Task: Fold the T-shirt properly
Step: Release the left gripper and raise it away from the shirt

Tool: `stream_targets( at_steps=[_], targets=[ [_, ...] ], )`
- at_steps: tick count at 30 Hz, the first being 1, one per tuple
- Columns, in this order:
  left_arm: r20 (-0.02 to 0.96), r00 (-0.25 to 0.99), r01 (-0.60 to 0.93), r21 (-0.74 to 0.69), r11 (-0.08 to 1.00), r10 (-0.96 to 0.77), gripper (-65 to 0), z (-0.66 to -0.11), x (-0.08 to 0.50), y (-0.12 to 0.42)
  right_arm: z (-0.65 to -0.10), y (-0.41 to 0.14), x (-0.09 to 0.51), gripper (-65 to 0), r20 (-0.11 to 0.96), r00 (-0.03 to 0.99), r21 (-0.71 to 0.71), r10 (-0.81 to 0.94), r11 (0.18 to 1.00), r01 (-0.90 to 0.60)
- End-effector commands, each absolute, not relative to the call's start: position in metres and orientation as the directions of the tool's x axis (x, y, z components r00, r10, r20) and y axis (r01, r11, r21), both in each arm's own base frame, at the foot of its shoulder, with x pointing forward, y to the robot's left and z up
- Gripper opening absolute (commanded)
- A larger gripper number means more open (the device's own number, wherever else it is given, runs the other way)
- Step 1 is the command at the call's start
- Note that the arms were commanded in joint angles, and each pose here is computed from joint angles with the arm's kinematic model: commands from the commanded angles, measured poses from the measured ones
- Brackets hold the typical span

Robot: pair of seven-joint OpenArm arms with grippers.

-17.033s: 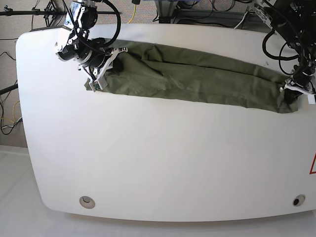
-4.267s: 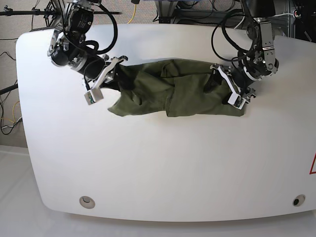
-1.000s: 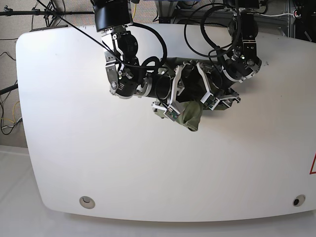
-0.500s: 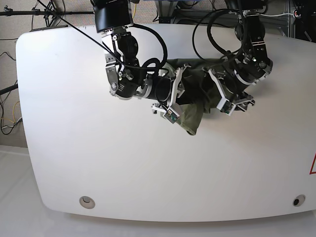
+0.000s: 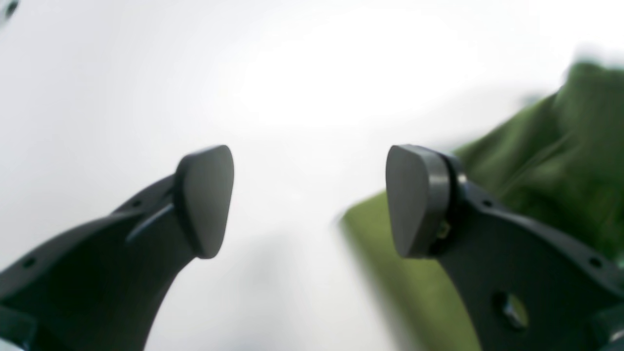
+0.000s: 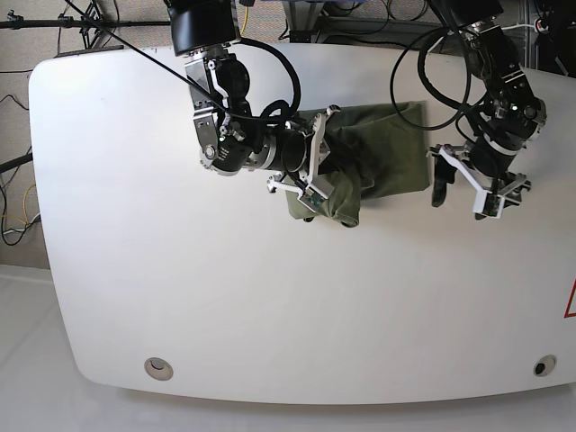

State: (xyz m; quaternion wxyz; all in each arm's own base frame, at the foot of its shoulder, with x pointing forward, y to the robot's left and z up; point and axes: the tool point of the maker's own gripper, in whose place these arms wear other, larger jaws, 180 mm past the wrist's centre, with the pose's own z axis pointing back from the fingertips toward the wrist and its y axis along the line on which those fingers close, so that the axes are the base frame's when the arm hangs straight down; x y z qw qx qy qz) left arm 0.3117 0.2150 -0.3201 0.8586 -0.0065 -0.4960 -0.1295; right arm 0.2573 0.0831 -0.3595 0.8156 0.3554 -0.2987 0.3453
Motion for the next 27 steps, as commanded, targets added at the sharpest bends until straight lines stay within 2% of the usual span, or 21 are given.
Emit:
stream_targets(
  at_steps=[1, 9, 18, 23, 27],
  targets=[
    [0.881, 0.412, 0.219, 0.152, 0.964, -0.232, -18.4, -0.299, 0.32, 0.226, -0.345, 0.089, 0.262, -65.0, 0.768, 0.555, 0.369, 0.32, 0.488, -0.791],
    [0.874, 0.435, 0.158, 0.163, 0.974, -0.217, -18.4, -0.3, 0.312, 0.25, -0.333, 0.092, 0.263, -65.0, 0.791, 0.525, 0.346, 0.314, 0.478, -0.807],
    [0.868, 0.447, 0.131, 0.176, 0.976, -0.216, -18.4, -0.3, 0.305, 0.263, -0.302, 0.127, 0.24, -65.0, 0.848, 0.394, 0.267, 0.354, 0.356, -0.896],
    [0.868, 0.448, 0.13, 0.176, 0.976, -0.216, -18.4, -0.3, 0.305, 0.264, -0.296, 0.146, 0.226, -65.0, 0.856, 0.36, 0.261, 0.371, 0.292, -0.92],
    [0.867, 0.448, 0.129, 0.177, 0.976, -0.217, -18.4, -0.301, 0.305, 0.264, -0.294, 0.156, 0.222, -65.0, 0.859, 0.344, 0.252, 0.38, 0.272, -0.929]
  ],
)
